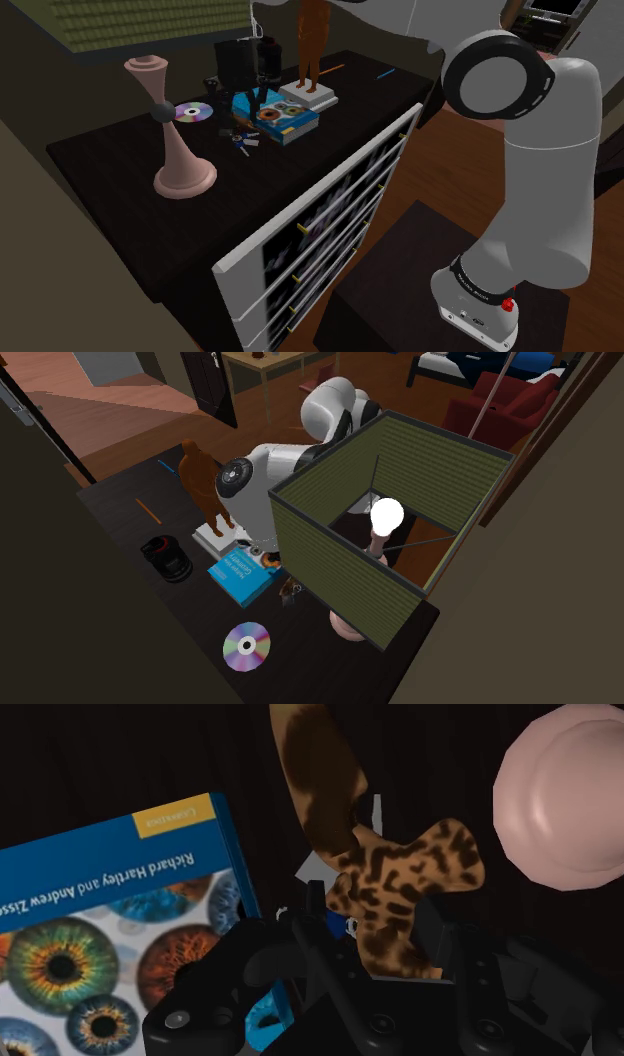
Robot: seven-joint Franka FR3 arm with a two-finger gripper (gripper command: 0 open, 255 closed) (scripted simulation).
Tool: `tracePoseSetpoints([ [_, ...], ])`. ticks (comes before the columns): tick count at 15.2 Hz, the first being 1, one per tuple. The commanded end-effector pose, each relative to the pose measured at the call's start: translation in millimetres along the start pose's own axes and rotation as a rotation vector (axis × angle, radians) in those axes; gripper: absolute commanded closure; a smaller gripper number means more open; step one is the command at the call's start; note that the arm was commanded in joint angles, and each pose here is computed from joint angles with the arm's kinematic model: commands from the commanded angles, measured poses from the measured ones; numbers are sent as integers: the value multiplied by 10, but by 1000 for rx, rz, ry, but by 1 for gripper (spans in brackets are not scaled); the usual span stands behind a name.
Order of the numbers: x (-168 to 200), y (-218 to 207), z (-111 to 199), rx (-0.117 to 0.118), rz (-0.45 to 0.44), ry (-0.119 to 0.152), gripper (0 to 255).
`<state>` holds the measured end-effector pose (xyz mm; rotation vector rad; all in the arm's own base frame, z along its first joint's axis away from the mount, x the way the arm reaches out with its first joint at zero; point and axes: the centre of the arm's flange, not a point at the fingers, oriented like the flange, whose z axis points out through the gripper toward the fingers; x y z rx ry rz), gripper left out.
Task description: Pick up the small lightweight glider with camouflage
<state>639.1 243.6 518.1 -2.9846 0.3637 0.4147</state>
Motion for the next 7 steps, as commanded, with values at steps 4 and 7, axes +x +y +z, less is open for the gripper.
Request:
tracePoseSetpoints([
  [4, -78, -8, -242, 0, 0, -1, 255],
  [7, -95, -13, -300, 0, 0, -1, 255],
])
